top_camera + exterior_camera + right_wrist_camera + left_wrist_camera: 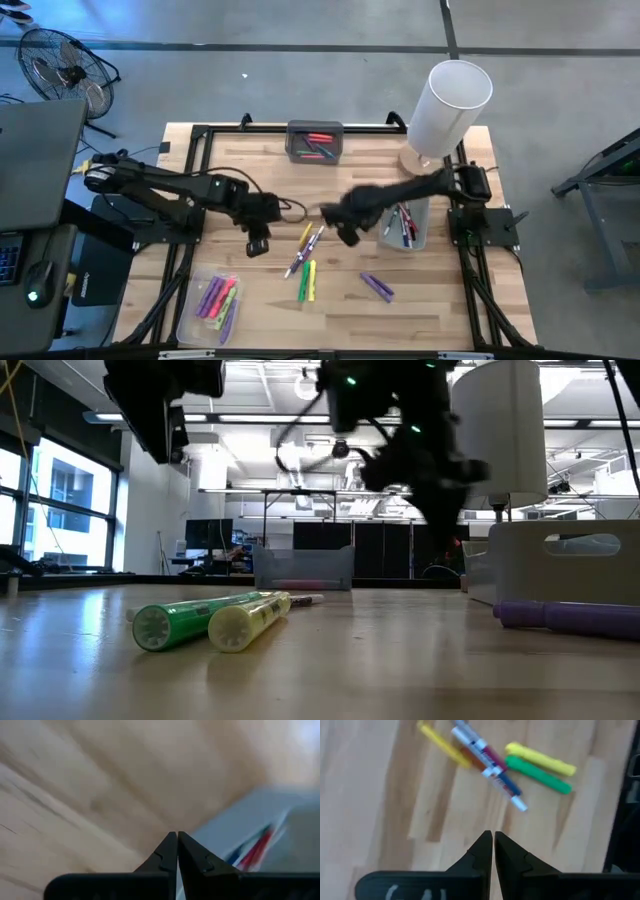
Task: Pick & Place Markers
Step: Put the yellow pen into the black bin
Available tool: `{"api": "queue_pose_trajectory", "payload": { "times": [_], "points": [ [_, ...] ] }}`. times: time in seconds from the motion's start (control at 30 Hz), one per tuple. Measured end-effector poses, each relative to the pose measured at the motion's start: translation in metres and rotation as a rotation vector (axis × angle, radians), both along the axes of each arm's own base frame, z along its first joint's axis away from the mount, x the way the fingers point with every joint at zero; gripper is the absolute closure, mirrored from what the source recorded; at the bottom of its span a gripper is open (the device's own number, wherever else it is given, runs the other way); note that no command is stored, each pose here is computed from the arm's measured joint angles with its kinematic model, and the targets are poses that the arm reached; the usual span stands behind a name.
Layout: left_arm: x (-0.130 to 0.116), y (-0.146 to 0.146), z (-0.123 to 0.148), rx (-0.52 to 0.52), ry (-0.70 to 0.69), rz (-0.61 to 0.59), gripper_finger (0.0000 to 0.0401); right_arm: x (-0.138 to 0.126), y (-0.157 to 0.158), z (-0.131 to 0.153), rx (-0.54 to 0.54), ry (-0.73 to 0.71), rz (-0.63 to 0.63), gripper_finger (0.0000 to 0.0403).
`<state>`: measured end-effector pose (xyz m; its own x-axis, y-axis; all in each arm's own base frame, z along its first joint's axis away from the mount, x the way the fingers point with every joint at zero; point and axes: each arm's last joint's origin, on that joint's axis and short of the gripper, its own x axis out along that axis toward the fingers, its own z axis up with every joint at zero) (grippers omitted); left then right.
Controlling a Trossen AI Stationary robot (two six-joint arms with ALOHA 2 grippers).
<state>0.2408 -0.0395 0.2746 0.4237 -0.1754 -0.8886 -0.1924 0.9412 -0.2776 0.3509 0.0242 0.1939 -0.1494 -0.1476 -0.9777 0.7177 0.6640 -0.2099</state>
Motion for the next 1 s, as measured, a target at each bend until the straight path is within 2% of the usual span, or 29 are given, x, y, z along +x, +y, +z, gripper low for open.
{"api": "queue_pose_trajectory", "payload": {
  "times": [0.17, 0.3, 0.43, 0.6, 0.7, 0.77, 0.9, 1.0],
  "points": [
    [0.003, -0.015, 0.003, 0.017, -0.064, -0.024, 0.0384, -0.019, 0.048, -0.018, 0.007, 0.058, -0.027, 0.0402],
    [0.004, -0.018, 0.004, 0.022, -0.088, -0.035, 0.0384, -0.022, 0.073, -0.012, -0.058, 0.01, -0.018, 0.0402],
    [0.008, -0.018, 0.005, 0.043, -0.13, -0.011, 0.0384, -0.017, 0.09, 0.008, -0.109, -0.105, -0.001, 0.0401],
    [0.024, -0.019, -0.007, 0.111, -0.14, 0.039, 0.0377, -0.023, 0.105, 0.058, -0.156, -0.307, 0.04, 0.0401],
    [0.036, -0.021, -0.021, 0.095, -0.11, 0.077, 0.0349, -0.042, 0.114, 0.086, -0.185, -0.412, 0.085, 0.0402],
    [0.051, -0.021, -0.032, 0.083, -0.121, 0.105, 0.032, -0.065, 0.121, 0.097, -0.223, -0.472, 0.109, 0.0402],
    [0.068, -0.014, -0.05, 0.077, -0.078, 0.174, 0.0263, -0.119, 0.125, 0.099, -0.209, -0.566, 0.092, 0.0402],
    [0.077, -0.006, -0.053, 0.063, -0.058, 0.242, 0.0236, -0.151, 0.124, 0.099, -0.173, -0.71, 0.117, 0.0403]
  ]
}}
